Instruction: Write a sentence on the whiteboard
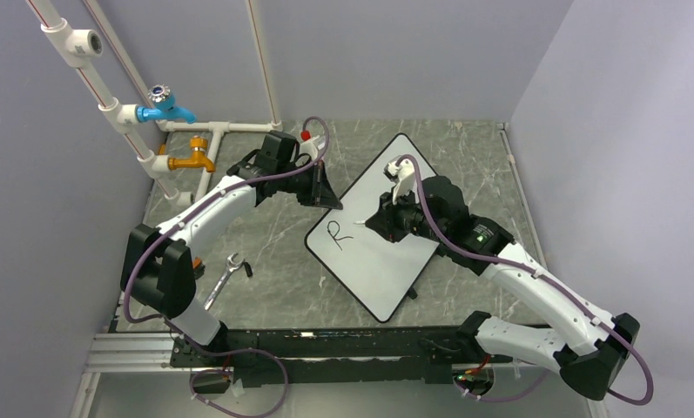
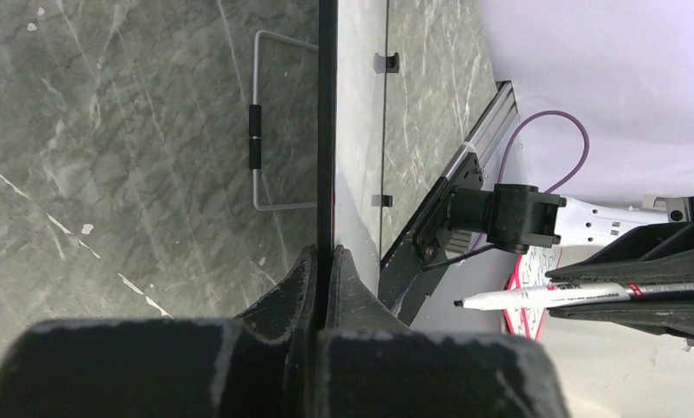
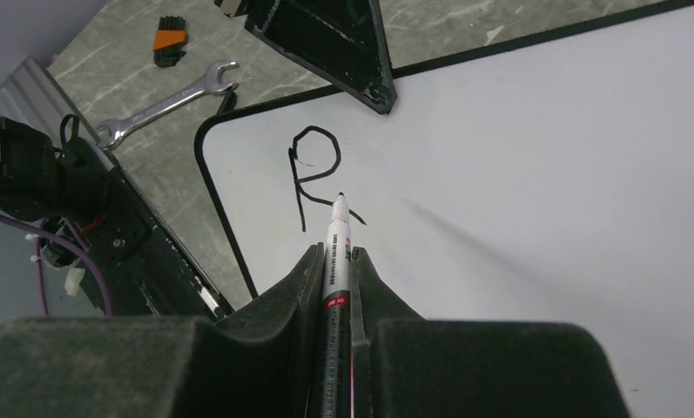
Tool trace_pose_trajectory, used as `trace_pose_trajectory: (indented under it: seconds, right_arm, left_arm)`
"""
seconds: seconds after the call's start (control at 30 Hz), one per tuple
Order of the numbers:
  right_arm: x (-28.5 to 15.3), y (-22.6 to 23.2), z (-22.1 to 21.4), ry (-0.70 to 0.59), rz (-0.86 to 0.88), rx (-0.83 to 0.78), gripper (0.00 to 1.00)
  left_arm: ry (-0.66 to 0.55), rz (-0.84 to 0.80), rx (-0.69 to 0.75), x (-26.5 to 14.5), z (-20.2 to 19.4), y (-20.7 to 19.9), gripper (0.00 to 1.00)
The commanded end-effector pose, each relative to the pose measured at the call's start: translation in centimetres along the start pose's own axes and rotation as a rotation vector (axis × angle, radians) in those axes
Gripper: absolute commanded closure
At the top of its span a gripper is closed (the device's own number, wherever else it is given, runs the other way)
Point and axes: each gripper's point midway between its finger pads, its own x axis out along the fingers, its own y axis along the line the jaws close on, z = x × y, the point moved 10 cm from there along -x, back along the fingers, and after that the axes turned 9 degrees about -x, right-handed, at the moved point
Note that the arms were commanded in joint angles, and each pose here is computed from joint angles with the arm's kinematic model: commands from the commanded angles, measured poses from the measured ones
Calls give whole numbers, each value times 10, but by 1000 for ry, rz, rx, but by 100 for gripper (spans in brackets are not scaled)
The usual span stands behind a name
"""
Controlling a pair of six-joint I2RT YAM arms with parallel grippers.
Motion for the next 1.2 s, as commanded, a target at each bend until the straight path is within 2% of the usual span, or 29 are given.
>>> trace_pose_trajectory:
  seconds: [0.0,0.57,1.17]
  right_arm:
    - [8,2,11,-73,58,-35,100]
    - [39,-7,3,-38,30,4,100]
    - [52,-13,-14,21,-10,26,100]
  left_arm:
    - [-19,-43,41,0,4,-9,100]
    - [-49,-39,52,-7,5,-17,100]
    - [-52,-50,59,-6,7,-21,100]
